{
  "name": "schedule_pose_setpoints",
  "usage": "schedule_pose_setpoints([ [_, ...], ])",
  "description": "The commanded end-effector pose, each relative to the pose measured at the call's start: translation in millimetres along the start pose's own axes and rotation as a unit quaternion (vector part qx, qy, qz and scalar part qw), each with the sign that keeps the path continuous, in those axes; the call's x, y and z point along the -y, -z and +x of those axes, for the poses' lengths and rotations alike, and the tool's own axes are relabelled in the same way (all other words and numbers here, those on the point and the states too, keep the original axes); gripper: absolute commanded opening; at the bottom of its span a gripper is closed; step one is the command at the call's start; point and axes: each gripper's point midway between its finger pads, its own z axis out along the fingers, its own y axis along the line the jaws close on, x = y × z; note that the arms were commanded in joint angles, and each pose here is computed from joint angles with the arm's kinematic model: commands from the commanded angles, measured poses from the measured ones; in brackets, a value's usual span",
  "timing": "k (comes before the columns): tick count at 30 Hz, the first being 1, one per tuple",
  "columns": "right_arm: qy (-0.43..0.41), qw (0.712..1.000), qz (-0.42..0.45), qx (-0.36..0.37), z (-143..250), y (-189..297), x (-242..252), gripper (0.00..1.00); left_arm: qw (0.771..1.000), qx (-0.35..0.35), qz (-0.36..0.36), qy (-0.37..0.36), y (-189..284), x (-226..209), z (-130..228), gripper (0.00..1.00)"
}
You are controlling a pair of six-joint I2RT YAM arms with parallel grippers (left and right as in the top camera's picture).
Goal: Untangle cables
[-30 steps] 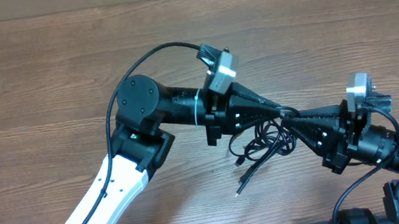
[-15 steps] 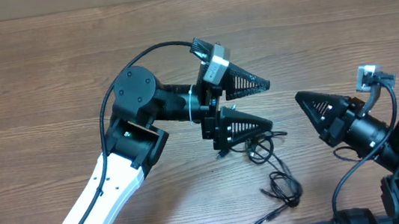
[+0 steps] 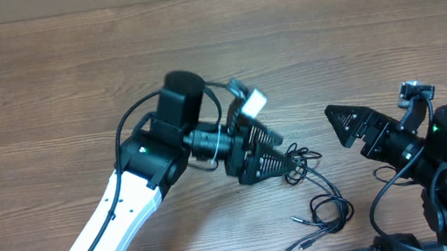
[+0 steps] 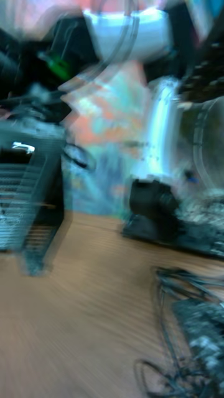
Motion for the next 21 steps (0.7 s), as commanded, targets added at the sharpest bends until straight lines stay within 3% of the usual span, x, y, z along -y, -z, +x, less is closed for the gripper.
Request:
schedule_pose_setpoints([
  [1, -0.008, 0.997, 0.061, 0.040, -12.9, 6.4, 19.0, 1.00, 0.986, -0.033, -0.032, -0.159, -9.6, -8.7, 16.2, 1.00],
  [6, -0.036, 0.993, 0.103, 0.043, -10.1, 9.0, 35.6, 1.00, 0.955, -0.105, -0.135, -0.240, -19.6, -40.0, 41.4, 1.00],
  [11, -0.039, 0.991, 0.118, 0.043, -8.4, 10.2, 41.5, 1.00, 0.901, -0.180, -0.220, -0.327, -28.0, -65.4, 57.9, 1.00],
  [18, -0.038, 0.989, 0.134, 0.055, -12.2, 12.0, 47.1, 1.00, 0.812, -0.300, -0.223, -0.449, -57.7, -96.7, 90.8, 1.00],
  [21, -0.043, 0.988, 0.135, 0.059, -13.8, 12.5, 47.8, 1.00, 0.802, -0.316, -0.207, -0.464, -74.9, -111.1, 98.4, 1.00],
])
